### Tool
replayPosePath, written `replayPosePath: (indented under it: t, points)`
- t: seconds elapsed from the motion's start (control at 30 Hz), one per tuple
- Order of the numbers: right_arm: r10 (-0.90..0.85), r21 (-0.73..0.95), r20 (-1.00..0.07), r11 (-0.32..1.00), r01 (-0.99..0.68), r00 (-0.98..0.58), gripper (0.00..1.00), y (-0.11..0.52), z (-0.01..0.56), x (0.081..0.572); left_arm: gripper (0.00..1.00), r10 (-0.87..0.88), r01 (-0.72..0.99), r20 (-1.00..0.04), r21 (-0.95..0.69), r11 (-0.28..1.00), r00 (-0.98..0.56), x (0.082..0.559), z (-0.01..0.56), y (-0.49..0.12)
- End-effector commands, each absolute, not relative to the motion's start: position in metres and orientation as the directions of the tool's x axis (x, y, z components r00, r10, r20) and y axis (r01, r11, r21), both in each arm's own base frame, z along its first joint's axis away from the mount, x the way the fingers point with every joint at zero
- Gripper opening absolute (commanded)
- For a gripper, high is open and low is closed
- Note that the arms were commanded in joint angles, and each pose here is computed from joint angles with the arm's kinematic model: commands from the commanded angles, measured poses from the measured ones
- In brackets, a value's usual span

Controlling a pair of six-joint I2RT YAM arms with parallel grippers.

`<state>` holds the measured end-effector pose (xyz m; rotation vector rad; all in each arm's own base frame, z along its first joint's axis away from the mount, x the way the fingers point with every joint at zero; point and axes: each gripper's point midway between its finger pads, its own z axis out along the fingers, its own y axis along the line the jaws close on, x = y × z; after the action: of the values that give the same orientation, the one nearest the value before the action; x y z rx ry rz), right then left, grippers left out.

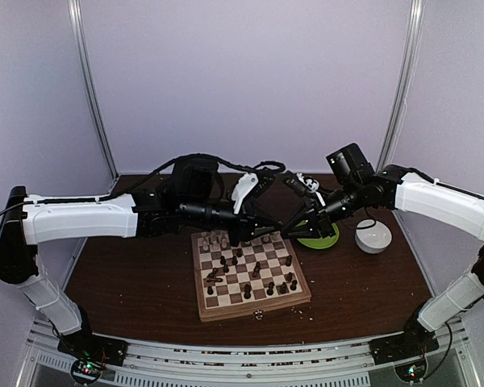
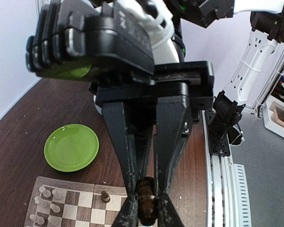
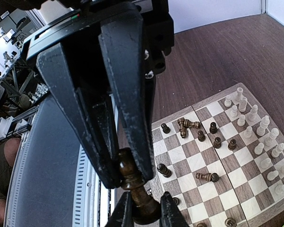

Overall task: Set up the chess pieces on the board
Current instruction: Pass from the right arm to the left

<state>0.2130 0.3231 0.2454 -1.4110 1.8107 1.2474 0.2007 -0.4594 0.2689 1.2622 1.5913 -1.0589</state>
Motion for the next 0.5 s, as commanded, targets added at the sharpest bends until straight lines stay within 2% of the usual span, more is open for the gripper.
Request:
replayPosePath:
  t: [0.0, 0.13, 0.27, 0.47]
  points:
    - [-0.433, 0.330, -0.848, 0.022, -0.944, -0.306, 0.10, 0.320, 0.252, 0.212, 0.10, 0.267, 0.986, -0.952, -0.122, 0.112, -0.148, 0.197, 0.281, -0.466]
    - [-0.438, 0.303, -0.851, 0.040, -0.952, -0.290, 0.22, 0.315, 0.248, 0.215, 0.04, 0.294, 0.984, -0.944, -0.111, 0.136, -0.147, 0.200, 0.284, -0.462]
    - [-0.444, 0.234, -0.863, 0.069, -0.970, -0.240, 0.36, 0.301, 0.243, 0.217, 0.02, 0.358, 0.979, -0.921, -0.089, 0.183, -0.151, 0.203, 0.281, -0.449]
    - [-0.394, 0.257, -0.874, 0.119, -0.959, -0.283, 0.44, 0.277, 0.247, 0.234, 0.01, 0.532, 0.966, -0.825, -0.061, 0.253, -0.191, 0.203, 0.254, -0.421]
